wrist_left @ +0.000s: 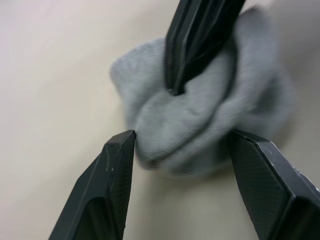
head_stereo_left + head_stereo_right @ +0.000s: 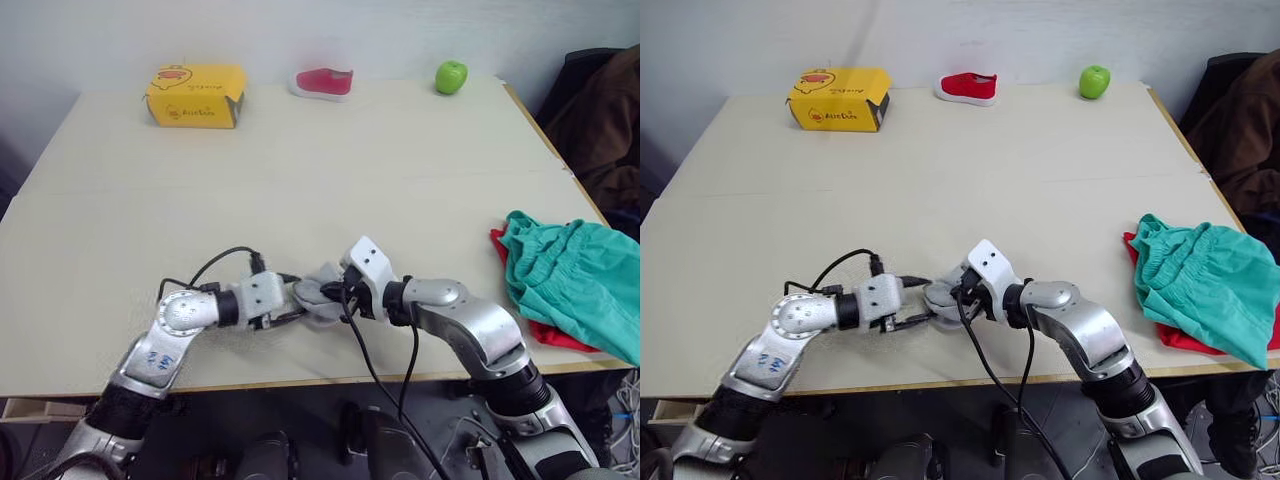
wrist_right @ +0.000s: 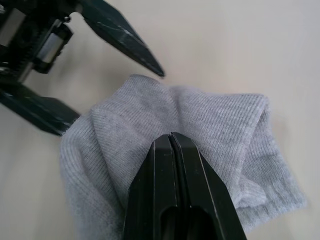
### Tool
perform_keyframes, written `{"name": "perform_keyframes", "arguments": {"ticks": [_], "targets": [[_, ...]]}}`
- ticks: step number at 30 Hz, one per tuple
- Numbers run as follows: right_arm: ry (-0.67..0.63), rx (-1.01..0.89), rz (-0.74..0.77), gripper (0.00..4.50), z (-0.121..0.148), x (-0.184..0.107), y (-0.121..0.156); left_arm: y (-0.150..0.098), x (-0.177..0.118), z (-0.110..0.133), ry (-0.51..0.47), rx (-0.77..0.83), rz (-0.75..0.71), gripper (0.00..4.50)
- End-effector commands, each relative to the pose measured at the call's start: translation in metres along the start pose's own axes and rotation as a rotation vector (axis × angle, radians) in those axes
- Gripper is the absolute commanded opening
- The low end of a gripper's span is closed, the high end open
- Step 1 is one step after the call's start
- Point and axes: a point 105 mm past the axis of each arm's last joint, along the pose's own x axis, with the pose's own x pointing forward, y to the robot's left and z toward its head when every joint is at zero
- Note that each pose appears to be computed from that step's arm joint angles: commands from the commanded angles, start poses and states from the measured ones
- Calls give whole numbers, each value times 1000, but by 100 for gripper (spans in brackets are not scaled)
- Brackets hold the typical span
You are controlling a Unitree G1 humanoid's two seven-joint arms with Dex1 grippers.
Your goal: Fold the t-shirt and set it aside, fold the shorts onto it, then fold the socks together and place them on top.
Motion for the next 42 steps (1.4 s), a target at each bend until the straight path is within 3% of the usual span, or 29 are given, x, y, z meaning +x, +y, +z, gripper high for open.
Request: {"name": "perform_keyframes", "arguments": {"ticks": [1, 3, 8, 12, 23, 31, 38, 42], "targets": [[57, 5, -7, 0, -19, 3, -1, 13, -23, 33, -125, -174, -51, 284], [57, -7, -9, 0, -20, 4, -1, 28, -24, 41, -147, -224, -29, 284], [58, -14, -14, 0, -22, 4, -2, 49, -2, 58, -197, -326, -101, 131], [63, -28, -24, 0, -24, 3, -4, 48, 21, 47, -123, -270, -143, 4], [84, -17, 12, 0, -28, -12, 2, 30, 53, 8, 91, -78, -218, 4], [151, -48, 103, 0, -34, -51, 14, 28, 61, 3, 100, -41, -206, 4], [-7, -39, 17, 0, 16, -52, -9, 23, 58, -1, 101, -36, -202, 4], [-26, -40, 4, 0, 25, -34, -11, 23, 57, -1, 102, -28, -189, 4]]}}
